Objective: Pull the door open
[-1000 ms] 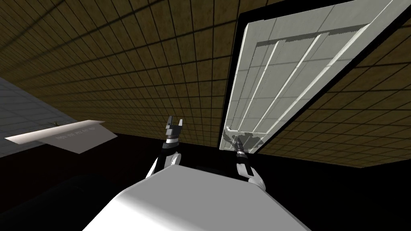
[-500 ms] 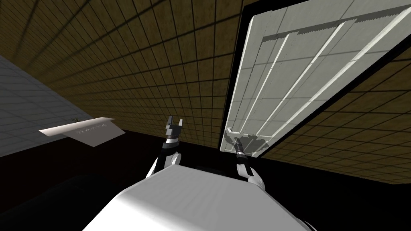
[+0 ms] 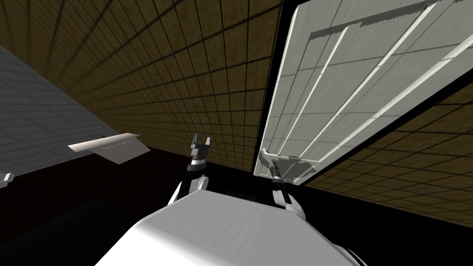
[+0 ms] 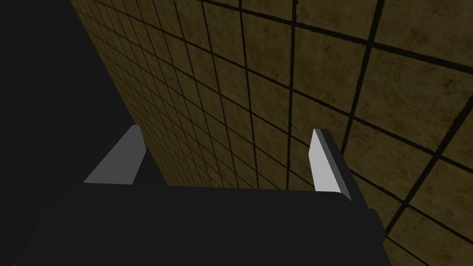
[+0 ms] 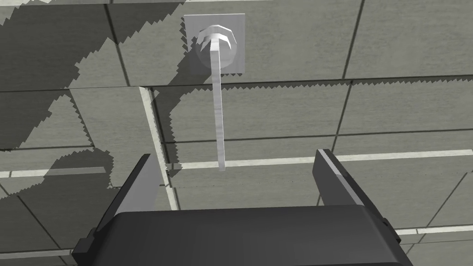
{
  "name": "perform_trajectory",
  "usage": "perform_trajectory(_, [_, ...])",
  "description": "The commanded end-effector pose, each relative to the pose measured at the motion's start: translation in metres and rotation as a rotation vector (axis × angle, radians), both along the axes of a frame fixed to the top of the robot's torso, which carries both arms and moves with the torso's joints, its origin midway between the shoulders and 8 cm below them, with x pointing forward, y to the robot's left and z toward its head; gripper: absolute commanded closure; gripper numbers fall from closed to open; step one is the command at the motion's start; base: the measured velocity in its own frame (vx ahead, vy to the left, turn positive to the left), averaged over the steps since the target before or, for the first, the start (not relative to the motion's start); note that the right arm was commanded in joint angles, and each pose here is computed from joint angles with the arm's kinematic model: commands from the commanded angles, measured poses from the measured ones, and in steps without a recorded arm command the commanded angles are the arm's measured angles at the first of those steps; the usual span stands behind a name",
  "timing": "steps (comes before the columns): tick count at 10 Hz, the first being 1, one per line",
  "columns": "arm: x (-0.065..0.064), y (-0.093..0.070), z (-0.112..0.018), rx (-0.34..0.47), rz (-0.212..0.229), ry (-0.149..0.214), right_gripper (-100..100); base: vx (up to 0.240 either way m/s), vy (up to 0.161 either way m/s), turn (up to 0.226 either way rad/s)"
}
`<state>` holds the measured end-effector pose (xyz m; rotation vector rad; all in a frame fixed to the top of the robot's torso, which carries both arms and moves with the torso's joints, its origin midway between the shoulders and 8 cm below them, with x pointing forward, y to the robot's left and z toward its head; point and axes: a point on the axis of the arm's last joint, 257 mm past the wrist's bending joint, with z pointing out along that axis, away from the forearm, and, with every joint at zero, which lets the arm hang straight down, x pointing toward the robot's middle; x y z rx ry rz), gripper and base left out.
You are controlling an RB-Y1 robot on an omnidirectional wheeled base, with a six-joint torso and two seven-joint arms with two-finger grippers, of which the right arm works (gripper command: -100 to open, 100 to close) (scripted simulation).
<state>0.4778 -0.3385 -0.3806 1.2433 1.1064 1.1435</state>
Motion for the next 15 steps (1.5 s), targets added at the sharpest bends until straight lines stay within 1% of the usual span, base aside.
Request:
perform_trajectory(1, [-0.001,-0.001,-0.004,-0.001,-0.001,0.007,-100,0.011,-0.018,0.043])
perform_trajectory(3, [-0.003,-0.002,-0.011,-0.002,-0.003,0.024,-100,0.024,-0.042,0.088])
perform_trajectory(4, [-0.003,-0.001,-0.009,-0.001,-0.002,0.019,-100,0.012,-0.021,0.018])
perform_trajectory(5, [-0.011,-0.018,-0.011,0.000,-0.021,0.021,-100,0.137,0.028,0.140])
perform_trajectory(6, [-0.014,-0.024,-0.011,0.000,-0.028,0.021,-100,0.192,0.023,0.116])
perform_trajectory(9, [-0.036,-0.066,-0.013,0.001,-0.075,0.022,-100,0.191,0.043,0.154])
perform_trajectory(10, [-0.036,-0.066,-0.013,0.001,-0.075,0.022,-100,0.159,0.016,0.044])
perform_trajectory(11, [-0.049,-0.090,-0.012,0.000,-0.101,0.021,-100,0.200,0.034,0.170])
perform_trajectory(12, [-0.053,-0.097,-0.012,0.000,-0.109,0.020,-100,0.217,0.003,0.128])
perform_trajectory(13, [-0.054,-0.099,-0.012,0.000,-0.111,0.020,-100,0.142,-0.020,0.036])
perform_trajectory(14, [-0.053,-0.095,-0.012,0.000,-0.108,0.021,-100,0.054,-0.008,0.007])
perform_trajectory(15, [-0.053,-0.095,-0.012,0.000,-0.108,0.021,100,0.000,0.000,0.000])
